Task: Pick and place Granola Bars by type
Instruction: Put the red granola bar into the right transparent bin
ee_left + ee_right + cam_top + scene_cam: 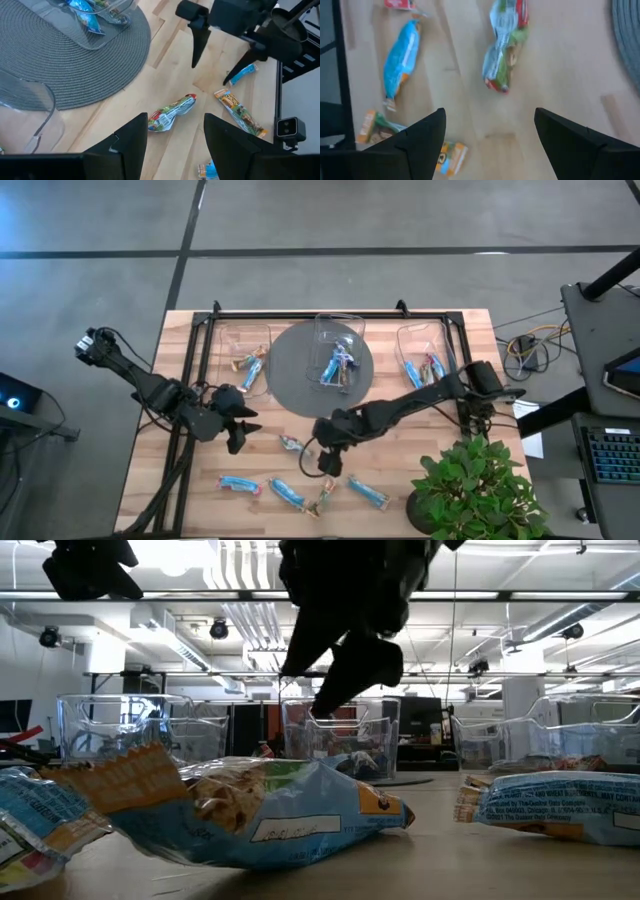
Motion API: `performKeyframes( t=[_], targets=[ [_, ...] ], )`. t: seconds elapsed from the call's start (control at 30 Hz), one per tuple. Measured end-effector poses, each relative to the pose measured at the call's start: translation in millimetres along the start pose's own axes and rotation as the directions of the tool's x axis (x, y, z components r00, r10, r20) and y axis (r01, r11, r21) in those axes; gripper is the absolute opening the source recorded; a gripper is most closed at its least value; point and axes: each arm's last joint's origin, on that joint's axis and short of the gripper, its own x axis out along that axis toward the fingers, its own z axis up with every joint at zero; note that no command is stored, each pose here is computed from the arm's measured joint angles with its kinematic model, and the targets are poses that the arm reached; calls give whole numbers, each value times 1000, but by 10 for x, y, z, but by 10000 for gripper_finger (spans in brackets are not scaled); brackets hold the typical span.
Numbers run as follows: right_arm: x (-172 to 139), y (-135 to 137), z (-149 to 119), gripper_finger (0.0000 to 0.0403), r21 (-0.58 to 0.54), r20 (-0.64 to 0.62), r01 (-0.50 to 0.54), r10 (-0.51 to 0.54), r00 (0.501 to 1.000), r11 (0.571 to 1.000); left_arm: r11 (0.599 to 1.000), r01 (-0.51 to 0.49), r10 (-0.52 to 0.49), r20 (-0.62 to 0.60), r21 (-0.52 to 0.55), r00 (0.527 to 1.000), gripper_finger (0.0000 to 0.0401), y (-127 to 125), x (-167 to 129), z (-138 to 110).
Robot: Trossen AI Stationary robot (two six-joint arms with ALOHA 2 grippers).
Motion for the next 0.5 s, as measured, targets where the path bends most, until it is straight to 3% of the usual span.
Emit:
performKeyframes(
  t=[0.23, 0.5],
  targets=[
    [123, -10, -33, 291, -132, -28, 20, -24, 999, 991, 1000, -4, 4, 0, 4, 1000, 177, 3, 2, 1],
    [494, 7, -13, 290, -247, -18, 26, -31, 999, 969, 1000, -16, 16, 4, 10, 1000, 177, 8, 8, -2]
  ],
)
